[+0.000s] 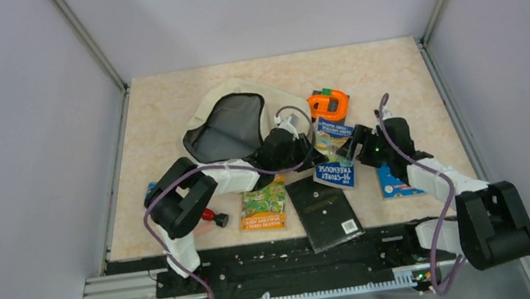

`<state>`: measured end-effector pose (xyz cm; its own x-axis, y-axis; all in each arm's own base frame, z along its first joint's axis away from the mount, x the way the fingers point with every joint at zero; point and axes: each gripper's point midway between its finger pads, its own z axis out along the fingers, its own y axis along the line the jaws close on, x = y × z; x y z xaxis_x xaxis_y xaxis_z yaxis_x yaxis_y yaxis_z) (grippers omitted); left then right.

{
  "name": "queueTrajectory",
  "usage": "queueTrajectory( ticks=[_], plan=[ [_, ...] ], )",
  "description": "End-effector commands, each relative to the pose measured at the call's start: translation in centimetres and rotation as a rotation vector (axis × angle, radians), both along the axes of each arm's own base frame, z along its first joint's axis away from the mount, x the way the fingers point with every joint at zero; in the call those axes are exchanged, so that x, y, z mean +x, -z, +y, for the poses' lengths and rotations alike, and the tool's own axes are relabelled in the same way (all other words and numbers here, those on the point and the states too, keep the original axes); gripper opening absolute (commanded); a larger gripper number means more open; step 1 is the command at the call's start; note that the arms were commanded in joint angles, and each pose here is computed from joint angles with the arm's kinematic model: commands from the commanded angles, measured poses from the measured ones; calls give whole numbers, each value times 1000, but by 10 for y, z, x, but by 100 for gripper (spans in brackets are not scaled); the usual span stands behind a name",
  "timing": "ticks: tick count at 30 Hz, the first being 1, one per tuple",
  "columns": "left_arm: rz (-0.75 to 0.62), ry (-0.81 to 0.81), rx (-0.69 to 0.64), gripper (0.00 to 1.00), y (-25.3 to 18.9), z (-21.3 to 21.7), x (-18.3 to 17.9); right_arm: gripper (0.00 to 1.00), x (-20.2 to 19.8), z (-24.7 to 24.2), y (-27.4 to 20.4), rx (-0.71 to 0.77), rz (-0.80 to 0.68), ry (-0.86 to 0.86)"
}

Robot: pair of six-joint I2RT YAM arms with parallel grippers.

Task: Pack the student bag
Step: Pick up the book from the center of the board.

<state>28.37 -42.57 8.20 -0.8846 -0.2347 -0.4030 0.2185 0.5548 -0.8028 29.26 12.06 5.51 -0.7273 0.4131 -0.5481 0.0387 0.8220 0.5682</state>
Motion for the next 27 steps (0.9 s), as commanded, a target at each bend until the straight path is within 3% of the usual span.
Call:
queueTrajectory(
  ticks=[1, 6, 11, 15, 19, 25, 27],
  plan=[
    [-330, 27, -193, 0, -110, 5, -2, 82, 8, 16, -65, 104, -199, -45],
    [-521, 43, -302, 0, -176, 30, -24, 98, 0, 20, -142, 186, -421, -81],
    [-676, 45, -337, 0, -222, 56, -43, 99, -11, 31, -186, 242, -531, -164],
    [-758, 8, -347, 0, -240, 80, -52, 99, -33, 54, -223, 341, -670, -355],
    [-807, 98, -370, 0, -252, 87, -74, 99, -50, 68, -254, 438, -760, -488],
    [-869, 126, -415, 0, -266, 96, -91, 92, -70, 96, -269, 525, -763, -653],
    [-872, 127, -410, 0, -266, 98, -91, 77, -74, 102, -275, 537, -779, -678]
  ],
)
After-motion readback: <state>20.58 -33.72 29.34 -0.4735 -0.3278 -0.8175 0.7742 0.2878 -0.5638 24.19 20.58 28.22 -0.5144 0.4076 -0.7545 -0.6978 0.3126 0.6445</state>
